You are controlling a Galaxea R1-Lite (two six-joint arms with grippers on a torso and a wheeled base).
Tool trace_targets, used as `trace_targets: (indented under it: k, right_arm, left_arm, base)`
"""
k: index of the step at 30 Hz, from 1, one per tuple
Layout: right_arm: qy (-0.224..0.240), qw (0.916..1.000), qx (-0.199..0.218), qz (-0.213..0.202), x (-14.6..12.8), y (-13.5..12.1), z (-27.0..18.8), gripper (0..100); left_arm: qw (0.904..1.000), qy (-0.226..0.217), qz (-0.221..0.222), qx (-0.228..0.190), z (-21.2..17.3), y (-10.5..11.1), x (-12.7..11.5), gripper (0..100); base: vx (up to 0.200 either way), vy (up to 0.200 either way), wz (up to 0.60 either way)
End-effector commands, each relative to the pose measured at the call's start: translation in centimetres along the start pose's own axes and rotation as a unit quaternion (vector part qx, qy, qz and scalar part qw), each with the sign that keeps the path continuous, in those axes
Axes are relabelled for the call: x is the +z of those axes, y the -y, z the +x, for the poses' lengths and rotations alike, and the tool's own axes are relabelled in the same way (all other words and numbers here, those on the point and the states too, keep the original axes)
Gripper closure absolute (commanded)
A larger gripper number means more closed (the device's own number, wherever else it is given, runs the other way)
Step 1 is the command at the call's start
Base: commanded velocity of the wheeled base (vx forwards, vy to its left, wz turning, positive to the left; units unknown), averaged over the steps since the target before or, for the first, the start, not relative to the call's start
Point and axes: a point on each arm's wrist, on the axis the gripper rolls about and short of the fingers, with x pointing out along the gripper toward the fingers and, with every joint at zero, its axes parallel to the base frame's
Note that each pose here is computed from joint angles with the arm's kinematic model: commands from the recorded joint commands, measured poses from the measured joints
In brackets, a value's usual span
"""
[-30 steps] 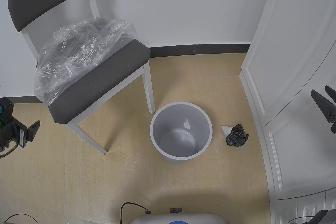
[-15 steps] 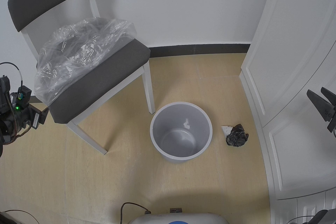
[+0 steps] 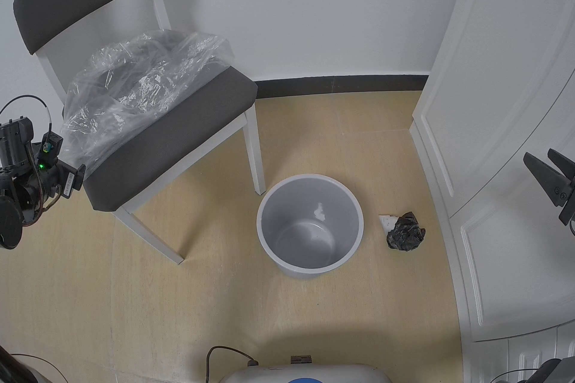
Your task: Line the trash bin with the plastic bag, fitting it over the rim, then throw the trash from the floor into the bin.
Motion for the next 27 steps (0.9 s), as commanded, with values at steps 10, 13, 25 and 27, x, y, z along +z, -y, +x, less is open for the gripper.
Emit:
trace_targets:
  k: [10, 13, 25, 27]
  right_arm:
    - [0.003, 1.0000, 0.000, 0.000, 0.1, 0.0, -0.1, 0]
    - [0.003, 1.0000, 0.000, 0.000, 0.1, 0.0, -0.1, 0]
    - [0.005, 1.0000, -0.001, 0.000, 0.1, 0.0, -0.1, 0]
    - [0.005, 1.0000, -0.001, 0.000, 0.1, 0.0, -0.1, 0]
  left_arm:
    - [0.9987, 0.024, -0.012, 0.043, 2.2, -1.0, 0.0, 0]
    - [0.9982, 0.028, -0.013, 0.052, 2.6, -0.7, -0.1, 0]
    - [0.9976, 0.038, -0.015, 0.056, 2.3, -0.8, 0.3, 0]
    - [0.9976, 0.039, -0.015, 0.056, 2.3, -0.8, 0.3, 0]
  base:
    - [0.000, 0.000, 0.00]
    - [0.000, 0.000, 0.00]
    - [0.000, 0.000, 0.00]
    - [0.000, 0.000, 0.00]
